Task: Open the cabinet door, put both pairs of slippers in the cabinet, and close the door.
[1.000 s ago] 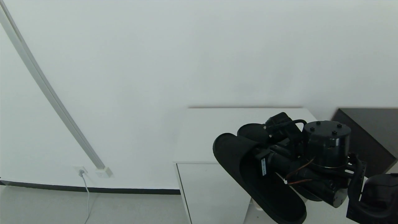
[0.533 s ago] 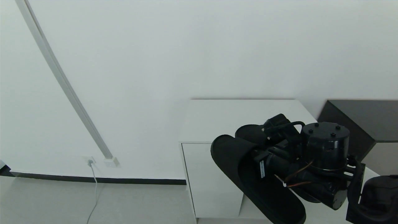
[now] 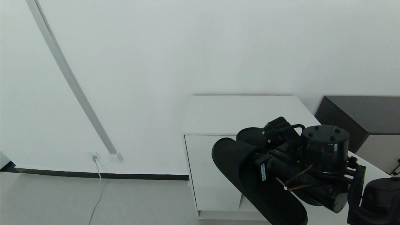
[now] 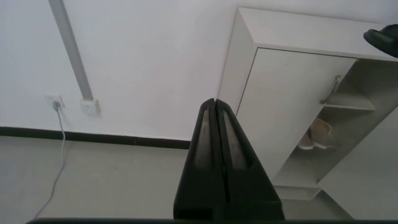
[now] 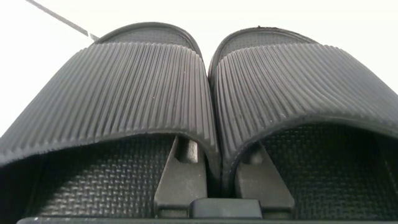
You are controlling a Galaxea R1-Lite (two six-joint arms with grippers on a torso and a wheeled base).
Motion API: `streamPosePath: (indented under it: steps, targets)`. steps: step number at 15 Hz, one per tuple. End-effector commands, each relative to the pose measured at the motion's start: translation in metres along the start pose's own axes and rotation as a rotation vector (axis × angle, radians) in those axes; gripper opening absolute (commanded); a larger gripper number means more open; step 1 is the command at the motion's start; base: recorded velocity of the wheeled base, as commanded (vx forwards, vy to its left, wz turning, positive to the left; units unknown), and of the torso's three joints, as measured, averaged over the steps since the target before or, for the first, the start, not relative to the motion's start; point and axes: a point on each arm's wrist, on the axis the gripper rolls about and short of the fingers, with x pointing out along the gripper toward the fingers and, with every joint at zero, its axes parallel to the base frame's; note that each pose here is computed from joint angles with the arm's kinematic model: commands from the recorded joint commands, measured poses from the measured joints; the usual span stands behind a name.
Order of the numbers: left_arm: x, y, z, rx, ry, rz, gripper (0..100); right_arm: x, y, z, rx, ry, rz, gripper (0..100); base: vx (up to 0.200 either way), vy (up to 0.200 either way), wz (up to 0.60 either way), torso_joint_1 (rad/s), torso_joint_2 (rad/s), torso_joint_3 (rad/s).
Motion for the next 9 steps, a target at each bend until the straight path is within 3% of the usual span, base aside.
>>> streamPosePath:
  steps: [1,9]
  targets:
    - [0.0001,0.0,0.0,-0.001,0.001,0.001,0,0.0007,0.0007,-0.0013,-0.002,0.004,0.002,0,0.0,0.0,0.0,0.0,0.0,0.0]
    - [0.0001,0.0,0.0,0.001,0.001,0.001,0,0.0021,0.002,-0.0032,-0.005,0.012,0.007,0,0.0,0.0,0.0,0.0,0.0,0.0]
